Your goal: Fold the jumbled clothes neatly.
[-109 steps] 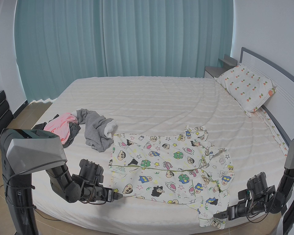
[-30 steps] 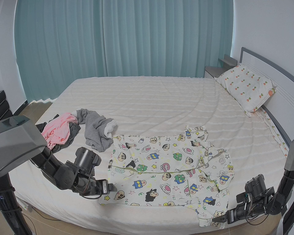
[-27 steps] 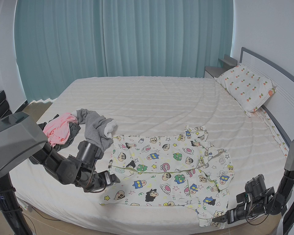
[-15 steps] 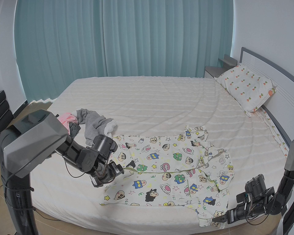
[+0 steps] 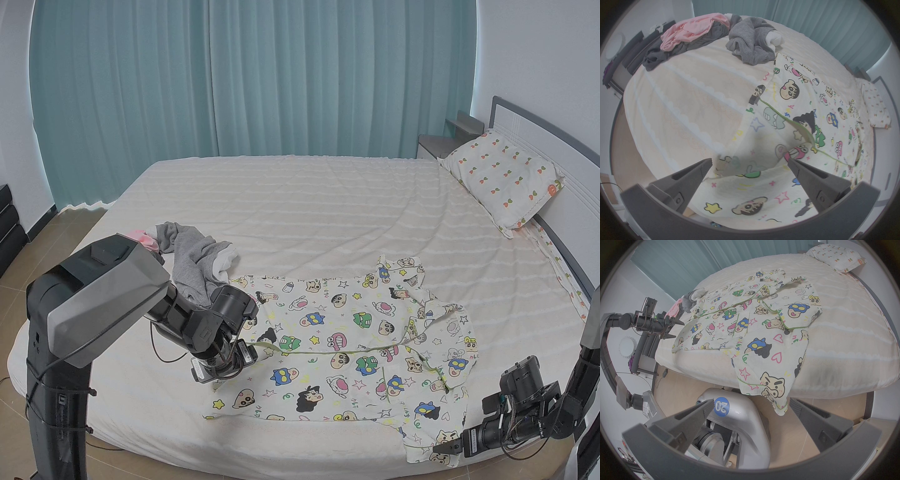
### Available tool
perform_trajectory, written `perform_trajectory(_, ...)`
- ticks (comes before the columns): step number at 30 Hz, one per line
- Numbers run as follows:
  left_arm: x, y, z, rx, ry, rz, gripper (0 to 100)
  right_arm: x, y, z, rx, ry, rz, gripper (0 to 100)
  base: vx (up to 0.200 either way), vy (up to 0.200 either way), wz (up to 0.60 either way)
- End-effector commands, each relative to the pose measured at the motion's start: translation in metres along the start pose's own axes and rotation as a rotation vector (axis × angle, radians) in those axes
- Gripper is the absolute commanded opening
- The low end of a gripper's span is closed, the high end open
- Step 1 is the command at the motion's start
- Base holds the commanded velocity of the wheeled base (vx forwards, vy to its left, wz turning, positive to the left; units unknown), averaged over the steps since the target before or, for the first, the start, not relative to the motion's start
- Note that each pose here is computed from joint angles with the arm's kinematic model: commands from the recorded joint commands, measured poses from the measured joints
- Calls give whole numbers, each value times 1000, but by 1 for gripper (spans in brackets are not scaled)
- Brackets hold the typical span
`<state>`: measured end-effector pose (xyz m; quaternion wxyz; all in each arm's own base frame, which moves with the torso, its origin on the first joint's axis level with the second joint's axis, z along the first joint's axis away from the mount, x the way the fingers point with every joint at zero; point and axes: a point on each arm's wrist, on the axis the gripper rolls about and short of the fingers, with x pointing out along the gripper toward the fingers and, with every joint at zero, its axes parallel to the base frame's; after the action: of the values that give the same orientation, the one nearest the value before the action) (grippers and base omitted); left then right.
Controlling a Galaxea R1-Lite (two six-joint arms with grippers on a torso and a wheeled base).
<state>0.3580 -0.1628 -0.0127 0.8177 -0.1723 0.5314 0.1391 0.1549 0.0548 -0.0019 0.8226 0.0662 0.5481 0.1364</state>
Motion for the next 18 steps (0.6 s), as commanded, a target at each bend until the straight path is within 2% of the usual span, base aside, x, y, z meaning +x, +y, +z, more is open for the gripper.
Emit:
perform_trajectory(1, 7, -5, -9, 48, 9, 33, 100, -2, -1, -4, 3, 10, -3, 100, 0, 0, 0)
perform_trajectory(2, 3, -11, -16, 83, 19, 37, 100, -2, -1, -3, 2, 6, -2, 100, 0, 0, 0)
perform_trajectory(18, -13, -38, -52, 191, 45, 8, 100, -3, -1, -3, 6, 2, -3, 100, 0, 0, 0)
